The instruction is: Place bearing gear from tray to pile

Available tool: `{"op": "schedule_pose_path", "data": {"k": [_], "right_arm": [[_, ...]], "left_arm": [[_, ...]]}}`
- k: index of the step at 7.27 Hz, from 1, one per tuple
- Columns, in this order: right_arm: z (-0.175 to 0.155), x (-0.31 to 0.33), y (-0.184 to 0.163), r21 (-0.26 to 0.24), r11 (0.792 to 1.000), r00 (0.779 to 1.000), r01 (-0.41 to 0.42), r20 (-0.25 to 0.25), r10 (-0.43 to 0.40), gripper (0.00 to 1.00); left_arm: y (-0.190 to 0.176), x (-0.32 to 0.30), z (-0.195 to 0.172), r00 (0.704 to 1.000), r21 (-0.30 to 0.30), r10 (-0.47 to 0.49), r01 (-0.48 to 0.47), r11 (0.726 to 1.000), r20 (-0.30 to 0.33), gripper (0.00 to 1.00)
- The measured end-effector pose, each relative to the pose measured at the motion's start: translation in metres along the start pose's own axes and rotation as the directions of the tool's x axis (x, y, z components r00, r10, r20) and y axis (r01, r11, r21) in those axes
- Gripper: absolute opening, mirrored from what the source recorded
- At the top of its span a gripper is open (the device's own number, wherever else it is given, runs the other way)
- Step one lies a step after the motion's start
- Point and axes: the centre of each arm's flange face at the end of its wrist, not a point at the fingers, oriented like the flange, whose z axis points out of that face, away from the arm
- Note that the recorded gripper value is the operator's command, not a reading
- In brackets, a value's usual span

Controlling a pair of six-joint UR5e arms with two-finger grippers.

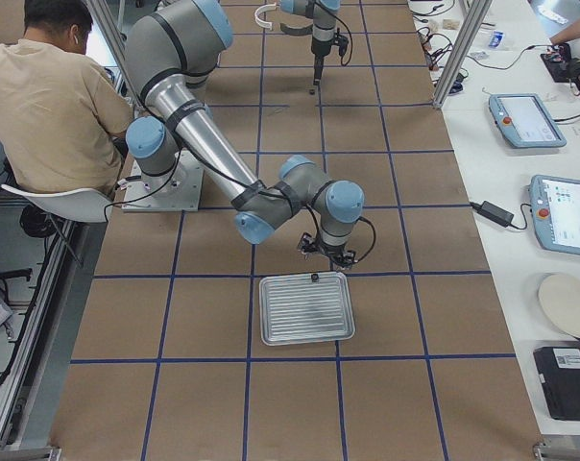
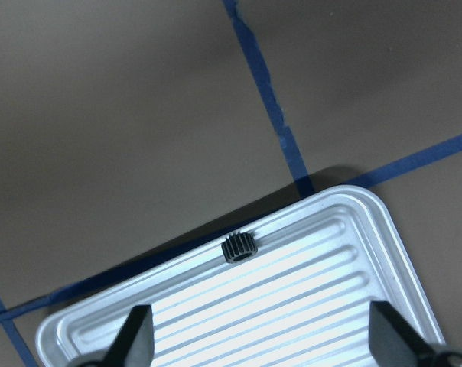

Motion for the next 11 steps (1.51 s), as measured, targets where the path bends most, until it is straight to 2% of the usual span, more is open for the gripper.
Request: {"op": "schedule_pose_path", "data": {"k": [1, 3, 4, 5, 6, 7, 8, 9, 11], "right_arm": [[0.009, 0.001, 0.006, -0.005, 0.997, 0.997, 0.079, 0.004, -0.079, 1.0], [0.024, 0.005, 0.009, -0.002, 0.979, 0.979, 0.205, 0.009, -0.205, 1.0], [0.039, 0.011, 0.011, -0.004, 0.959, 0.959, 0.284, 0.004, -0.284, 0.98], [0.052, 0.015, 0.012, -0.008, 0.938, 0.938, 0.347, 0.0, -0.347, 0.98], [0.058, 0.018, 0.012, -0.009, 0.921, 0.921, 0.389, -0.001, -0.389, 0.96], [0.06, 0.018, 0.012, -0.008, 0.914, 0.914, 0.405, -0.001, -0.405, 0.96], [0.062, 0.017, 0.01, -0.002, 0.912, 0.912, 0.41, 0.004, -0.41, 0.96], [0.068, 0.013, 0.006, 0.012, 0.912, 0.912, 0.41, 0.013, -0.41, 0.96], [0.079, -0.001, -0.002, 0.037, 0.911, 0.911, 0.41, 0.026, -0.411, 0.88]], "left_arm": [[-0.003, 0.002, 0.012, 1.0, -0.001, 0.005, -0.005, 1.0, 0.001, 0.86], [-0.005, 0.004, 0.026, 1.0, -0.014, 0.017, -0.017, 1.0, 0.003, 0.73], [-0.005, 0.004, 0.029, 1.0, -0.019, 0.02, -0.02, 1.0, 0.003, 0.56], [-0.004, 0.004, 0.033, 1.0, -0.027, 0.022, -0.022, 0.999, 0.004, 0.55], [-0.002, 0.004, 0.039, 1.0, -0.038, 0.023, -0.022, 0.999, 0.006, 0.48], [0.0, 0.003, 0.043, 1.0, -0.045, 0.022, -0.022, 0.999, 0.008, 0.21], [0.001, 0.003, 0.044, 1.0, -0.048, 0.023, -0.022, 0.999, 0.007, 0.0], [0.001, 0.003, 0.045, 1.0, -0.05, 0.023, -0.023, 0.998, 0.006, 0.0], [-0.003, -0.001, 0.041, 1.0, -0.039, 0.022, -0.022, 0.999, 0.008, 0.0]]}}
